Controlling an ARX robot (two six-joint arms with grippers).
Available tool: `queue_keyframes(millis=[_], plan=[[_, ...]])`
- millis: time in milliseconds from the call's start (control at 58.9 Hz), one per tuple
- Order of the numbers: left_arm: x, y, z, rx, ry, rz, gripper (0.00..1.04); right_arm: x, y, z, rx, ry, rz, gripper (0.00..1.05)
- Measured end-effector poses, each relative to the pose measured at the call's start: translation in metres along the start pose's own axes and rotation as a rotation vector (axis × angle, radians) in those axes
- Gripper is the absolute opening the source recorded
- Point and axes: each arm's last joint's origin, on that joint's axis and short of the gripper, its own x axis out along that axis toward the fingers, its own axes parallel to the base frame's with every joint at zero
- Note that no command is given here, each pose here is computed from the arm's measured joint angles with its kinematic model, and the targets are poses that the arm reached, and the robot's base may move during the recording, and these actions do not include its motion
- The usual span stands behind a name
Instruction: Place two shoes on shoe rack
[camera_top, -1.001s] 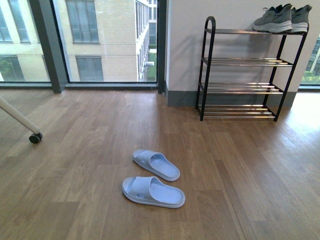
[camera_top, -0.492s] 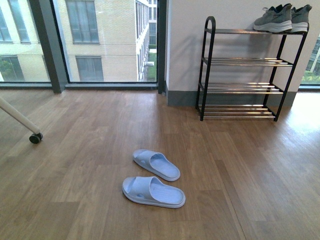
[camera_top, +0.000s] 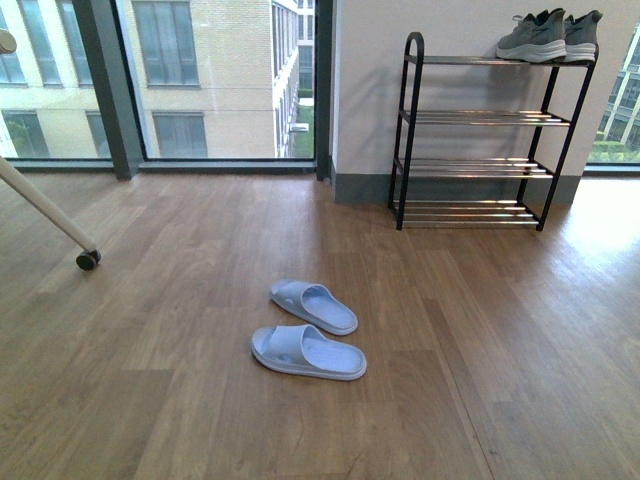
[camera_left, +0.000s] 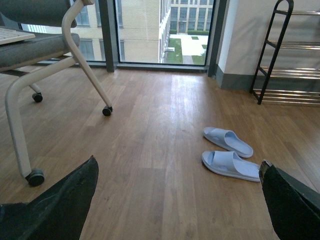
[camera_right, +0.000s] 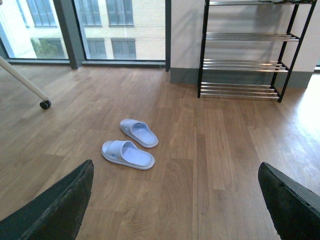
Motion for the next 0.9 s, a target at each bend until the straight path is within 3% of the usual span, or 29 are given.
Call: queue_keyframes(millis=[899], plan=[[0.0,0.0,0.0,0.0,0.0,0.0,0.95,0.0,0.0001,0.0,0.0,0.0,0.002,0.95]])
